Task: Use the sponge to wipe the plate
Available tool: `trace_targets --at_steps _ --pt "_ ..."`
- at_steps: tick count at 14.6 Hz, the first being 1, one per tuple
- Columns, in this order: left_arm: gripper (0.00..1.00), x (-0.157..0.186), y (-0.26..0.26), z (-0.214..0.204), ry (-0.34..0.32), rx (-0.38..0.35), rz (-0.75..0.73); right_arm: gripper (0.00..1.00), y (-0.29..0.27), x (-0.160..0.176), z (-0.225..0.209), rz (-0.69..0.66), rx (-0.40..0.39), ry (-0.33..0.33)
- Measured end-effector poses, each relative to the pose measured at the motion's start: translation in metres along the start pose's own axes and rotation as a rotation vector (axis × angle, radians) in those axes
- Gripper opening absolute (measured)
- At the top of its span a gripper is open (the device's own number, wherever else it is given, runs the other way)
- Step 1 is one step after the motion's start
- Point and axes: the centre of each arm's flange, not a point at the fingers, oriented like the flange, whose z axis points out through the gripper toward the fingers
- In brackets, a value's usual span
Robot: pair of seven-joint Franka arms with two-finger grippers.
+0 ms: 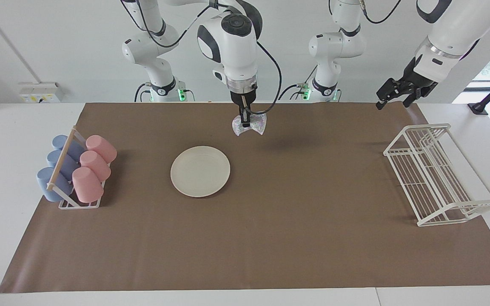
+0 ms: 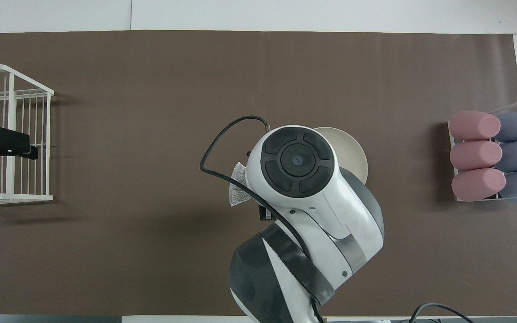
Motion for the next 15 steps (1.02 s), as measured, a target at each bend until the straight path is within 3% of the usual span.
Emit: trace_targets --at_steps 4,9,15 --pt "1.0 -0.008 0.025 0.026 -0.06 -0.272 -0.008 0.11 -0.01 0.012 -0.004 0.026 0.007 -0.003" --pt "1.0 -0.026 0.078 0.093 -0.055 -0.608 -0.069 0.11 -0.01 0.012 -0.004 0.026 0.007 -0.003" --pt "1.0 -0.042 0.123 0.158 -0.057 -0.878 0.005 0.11 -0.01 0.013 -0.004 0.027 0.007 -0.003"
